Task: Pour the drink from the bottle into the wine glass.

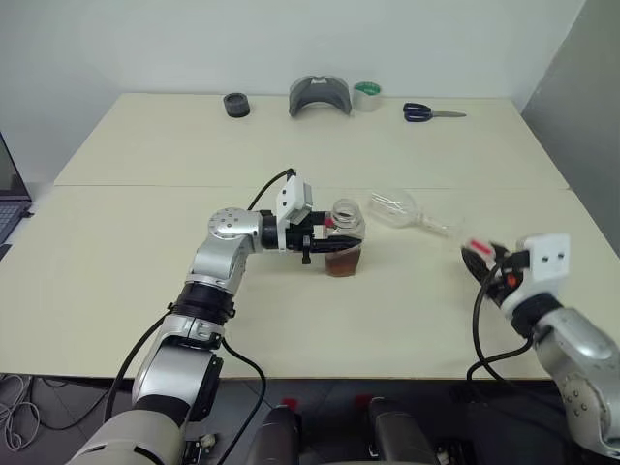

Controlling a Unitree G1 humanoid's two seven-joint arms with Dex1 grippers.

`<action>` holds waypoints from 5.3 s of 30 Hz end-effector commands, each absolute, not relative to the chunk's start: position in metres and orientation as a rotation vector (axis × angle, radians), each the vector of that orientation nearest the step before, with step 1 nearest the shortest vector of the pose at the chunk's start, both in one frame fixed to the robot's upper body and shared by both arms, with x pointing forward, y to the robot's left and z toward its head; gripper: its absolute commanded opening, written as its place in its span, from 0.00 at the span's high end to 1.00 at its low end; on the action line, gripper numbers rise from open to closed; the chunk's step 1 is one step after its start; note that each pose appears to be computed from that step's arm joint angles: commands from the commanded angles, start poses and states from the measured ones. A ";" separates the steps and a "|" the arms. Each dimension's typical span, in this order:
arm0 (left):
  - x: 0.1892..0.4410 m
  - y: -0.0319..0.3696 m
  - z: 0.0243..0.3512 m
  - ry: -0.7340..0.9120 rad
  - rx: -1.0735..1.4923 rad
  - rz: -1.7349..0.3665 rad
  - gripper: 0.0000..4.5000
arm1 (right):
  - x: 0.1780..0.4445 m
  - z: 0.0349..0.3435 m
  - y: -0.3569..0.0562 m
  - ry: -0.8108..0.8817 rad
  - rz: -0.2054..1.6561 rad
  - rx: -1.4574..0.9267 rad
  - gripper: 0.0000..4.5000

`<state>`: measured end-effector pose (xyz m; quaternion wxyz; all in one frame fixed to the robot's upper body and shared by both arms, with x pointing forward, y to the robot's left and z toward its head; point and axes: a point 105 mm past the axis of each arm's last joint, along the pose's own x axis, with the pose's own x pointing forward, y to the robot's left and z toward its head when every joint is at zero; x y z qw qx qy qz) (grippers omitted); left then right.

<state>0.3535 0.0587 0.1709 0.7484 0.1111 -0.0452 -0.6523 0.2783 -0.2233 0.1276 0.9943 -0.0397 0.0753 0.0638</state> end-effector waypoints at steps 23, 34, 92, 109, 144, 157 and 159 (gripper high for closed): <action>0.396 0.148 0.202 -0.199 0.214 -0.911 0.60 | 0.291 0.137 -0.237 0.147 0.171 -0.567 0.00; 0.422 0.218 0.209 -0.193 0.203 -0.510 0.60 | 0.276 0.188 -0.126 -0.070 0.713 -0.198 0.00; 0.371 0.265 0.132 -0.104 0.242 -0.166 0.01 | 0.300 0.189 -0.065 -0.081 0.725 -0.397 0.00; 0.328 0.116 0.125 -0.063 0.333 -1.039 0.01 | 0.354 0.174 -0.111 0.145 0.310 -0.710 0.00; 0.338 0.072 0.133 -0.155 0.317 -1.112 0.00 | 0.426 0.148 -0.125 0.261 0.206 -1.166 0.45; 0.345 0.094 0.134 -0.123 0.264 -1.021 0.00 | 0.423 0.176 -0.109 0.194 0.256 -0.756 0.92; 0.346 0.101 0.136 -0.109 0.225 -0.998 0.00 | 0.421 0.178 -0.100 0.173 0.289 -0.625 0.92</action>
